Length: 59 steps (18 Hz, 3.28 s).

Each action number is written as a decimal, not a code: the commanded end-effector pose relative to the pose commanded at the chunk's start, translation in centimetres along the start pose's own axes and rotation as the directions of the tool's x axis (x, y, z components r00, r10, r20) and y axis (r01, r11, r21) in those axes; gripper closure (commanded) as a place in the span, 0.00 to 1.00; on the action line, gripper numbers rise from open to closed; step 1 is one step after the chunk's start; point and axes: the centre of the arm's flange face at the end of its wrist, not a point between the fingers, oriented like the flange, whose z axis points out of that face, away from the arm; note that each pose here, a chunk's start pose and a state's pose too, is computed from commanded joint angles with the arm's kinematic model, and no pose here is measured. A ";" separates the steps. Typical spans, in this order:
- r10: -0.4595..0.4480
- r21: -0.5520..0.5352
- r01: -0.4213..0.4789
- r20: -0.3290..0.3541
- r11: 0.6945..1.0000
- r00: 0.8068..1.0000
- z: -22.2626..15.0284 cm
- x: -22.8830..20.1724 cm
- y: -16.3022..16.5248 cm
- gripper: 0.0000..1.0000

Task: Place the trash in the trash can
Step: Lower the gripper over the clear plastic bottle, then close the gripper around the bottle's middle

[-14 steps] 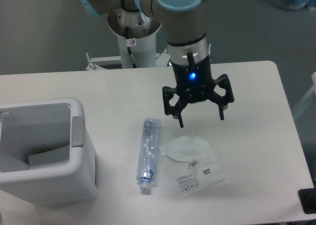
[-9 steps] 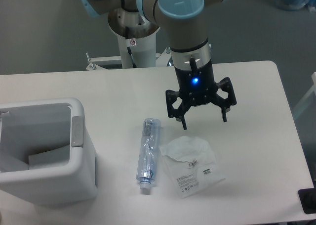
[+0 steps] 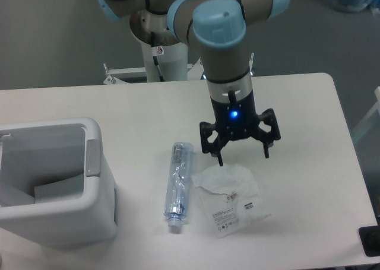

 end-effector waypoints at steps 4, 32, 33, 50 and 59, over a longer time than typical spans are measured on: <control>0.028 -0.029 -0.028 -0.023 0.999 0.999 2.6 1.5 -0.4 0.00; 0.186 -0.165 -0.233 -0.259 0.958 0.948 15.3 13.7 1.9 0.00; 0.187 -0.169 -0.235 -0.261 0.957 0.947 15.6 13.7 2.0 0.00; 0.189 -0.206 -0.251 -0.279 0.946 0.941 18.6 14.7 2.9 0.00; 0.185 -0.210 -0.247 -0.275 0.946 0.943 18.8 14.6 2.9 0.10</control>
